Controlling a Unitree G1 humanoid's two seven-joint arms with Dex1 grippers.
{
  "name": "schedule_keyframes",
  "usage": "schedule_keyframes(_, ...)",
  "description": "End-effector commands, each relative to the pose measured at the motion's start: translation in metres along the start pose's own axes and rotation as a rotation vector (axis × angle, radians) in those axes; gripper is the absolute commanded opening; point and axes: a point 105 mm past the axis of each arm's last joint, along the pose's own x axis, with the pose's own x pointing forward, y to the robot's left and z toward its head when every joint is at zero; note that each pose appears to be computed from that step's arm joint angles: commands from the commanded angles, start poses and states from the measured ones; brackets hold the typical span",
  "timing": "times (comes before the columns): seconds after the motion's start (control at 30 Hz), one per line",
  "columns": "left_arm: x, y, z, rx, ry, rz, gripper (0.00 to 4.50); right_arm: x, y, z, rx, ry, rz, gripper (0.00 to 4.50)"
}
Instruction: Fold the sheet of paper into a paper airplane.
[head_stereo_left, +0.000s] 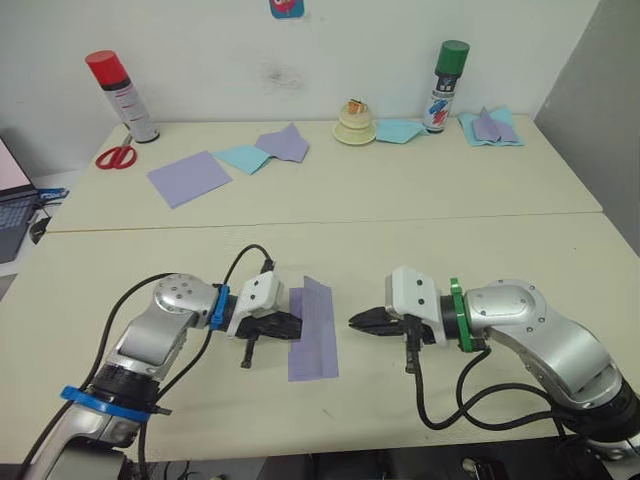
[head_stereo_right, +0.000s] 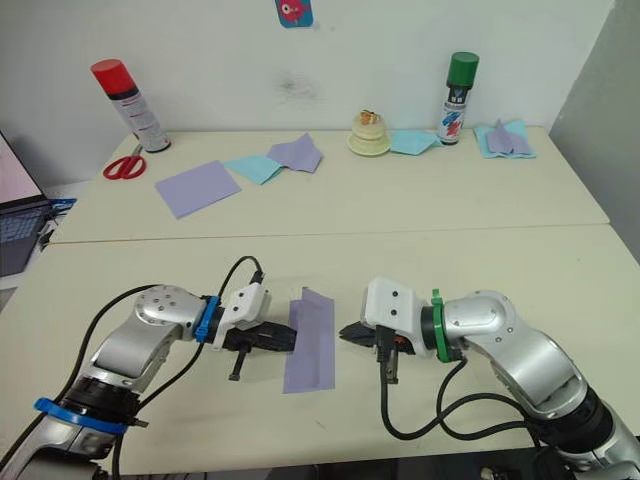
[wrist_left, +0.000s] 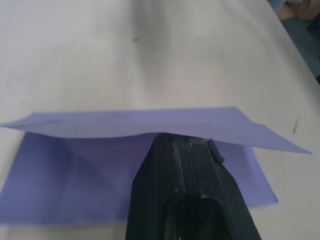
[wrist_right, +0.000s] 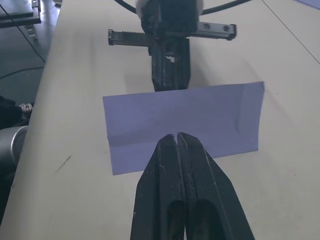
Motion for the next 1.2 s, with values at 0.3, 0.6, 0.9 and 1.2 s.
schedule_keyframes(0.3, 0.05, 0.014, 0.009, 0.134, -0.013, -0.078, 0.0, -0.009, -0.009, 0.007, -0.037, 0.024, -0.079, 0.04)
schedule_keyframes(0.6, 0.047, 0.016, -0.002, 0.127, -0.005, -0.046, 0.0, 0.014, -0.027, -0.05, -0.002, 0.162, -0.166, 0.04)
schedule_keyframes(0.9, 0.014, 0.021, -0.027, 0.06, 0.063, 0.056, 0.0, 0.028, -0.014, -0.081, 0.058, 0.208, -0.131, 0.04)
schedule_keyframes(1.2, -0.004, 0.023, -0.047, 0.005, 0.101, 0.148, 0.0, 0.029, -0.016, -0.086, 0.05, 0.199, -0.162, 0.04)
